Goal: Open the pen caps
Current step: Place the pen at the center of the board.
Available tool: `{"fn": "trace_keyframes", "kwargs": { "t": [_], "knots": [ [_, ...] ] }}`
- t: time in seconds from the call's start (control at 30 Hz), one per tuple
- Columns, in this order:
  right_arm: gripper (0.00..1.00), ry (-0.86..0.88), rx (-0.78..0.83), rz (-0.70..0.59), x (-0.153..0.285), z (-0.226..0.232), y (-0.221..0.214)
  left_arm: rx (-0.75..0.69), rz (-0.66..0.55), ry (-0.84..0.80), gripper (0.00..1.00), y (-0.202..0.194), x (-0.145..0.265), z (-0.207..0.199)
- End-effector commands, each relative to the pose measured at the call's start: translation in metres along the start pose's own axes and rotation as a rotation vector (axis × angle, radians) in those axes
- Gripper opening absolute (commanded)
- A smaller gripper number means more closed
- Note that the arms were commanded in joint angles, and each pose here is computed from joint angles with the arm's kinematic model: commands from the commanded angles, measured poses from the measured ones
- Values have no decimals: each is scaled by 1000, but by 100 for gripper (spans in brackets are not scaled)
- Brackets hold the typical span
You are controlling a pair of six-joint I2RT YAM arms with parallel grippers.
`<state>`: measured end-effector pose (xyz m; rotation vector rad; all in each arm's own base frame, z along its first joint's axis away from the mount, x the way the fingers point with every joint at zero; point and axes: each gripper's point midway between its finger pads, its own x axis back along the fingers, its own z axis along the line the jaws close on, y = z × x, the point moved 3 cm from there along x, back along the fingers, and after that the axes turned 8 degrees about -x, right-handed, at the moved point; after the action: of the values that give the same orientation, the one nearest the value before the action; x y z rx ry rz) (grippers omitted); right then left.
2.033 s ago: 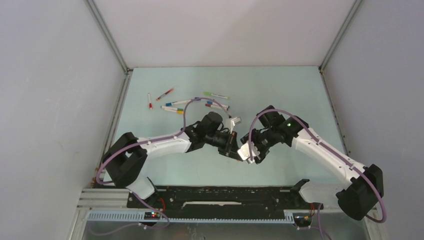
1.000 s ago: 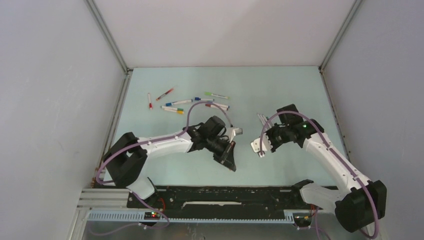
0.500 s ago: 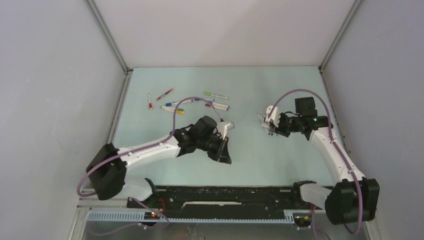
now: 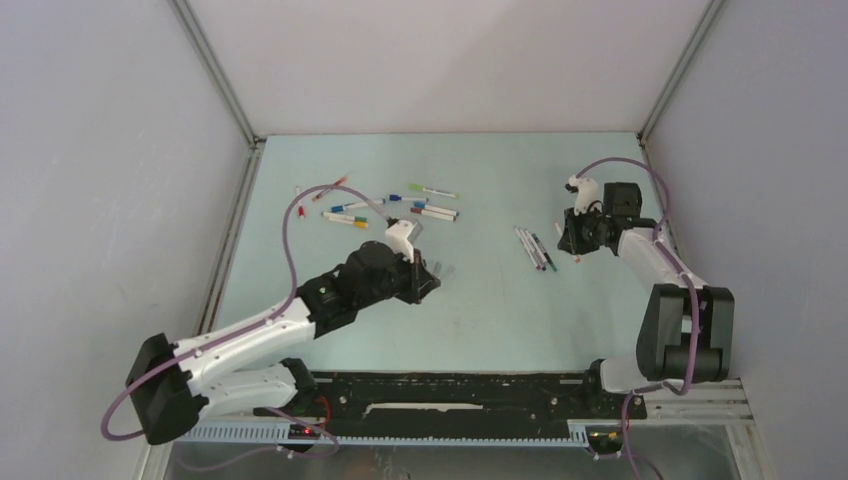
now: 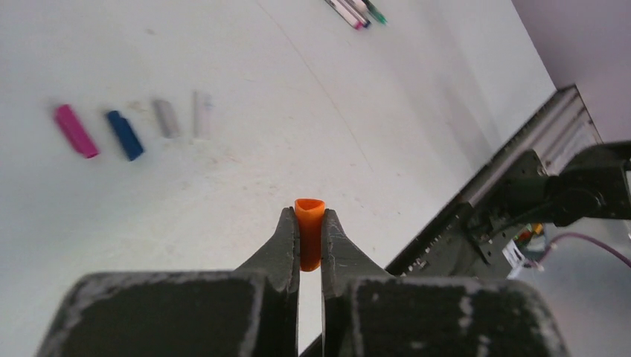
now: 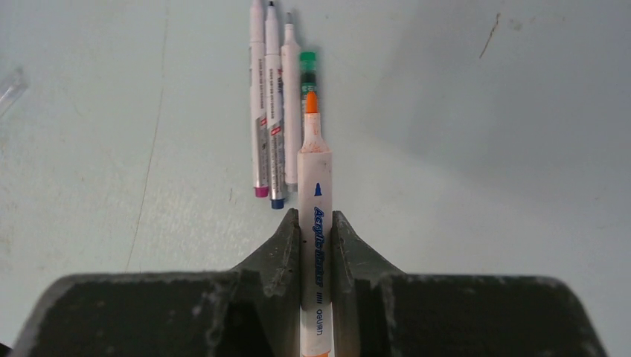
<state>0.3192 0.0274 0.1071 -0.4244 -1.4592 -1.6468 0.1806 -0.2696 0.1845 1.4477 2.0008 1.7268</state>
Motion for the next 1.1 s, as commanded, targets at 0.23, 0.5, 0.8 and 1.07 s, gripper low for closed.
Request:
{"fn": "trace_keyframes", "kwargs": {
  "t": [0.23,0.5,0.8,1.07],
  "knots": [
    [9,-31,-160,52,-34,-24,18,53,-235,151,0,10,28,33],
    [14,-5,-201,143,-55,-29,10,64,-230,150,0,7,26,36],
    [19,13,-221,194,-64,-30,-3,67,-215,143,0,4,23,36],
    [24,30,-234,225,-67,-29,-8,68,-203,133,0,4,21,34]
  ]
}}
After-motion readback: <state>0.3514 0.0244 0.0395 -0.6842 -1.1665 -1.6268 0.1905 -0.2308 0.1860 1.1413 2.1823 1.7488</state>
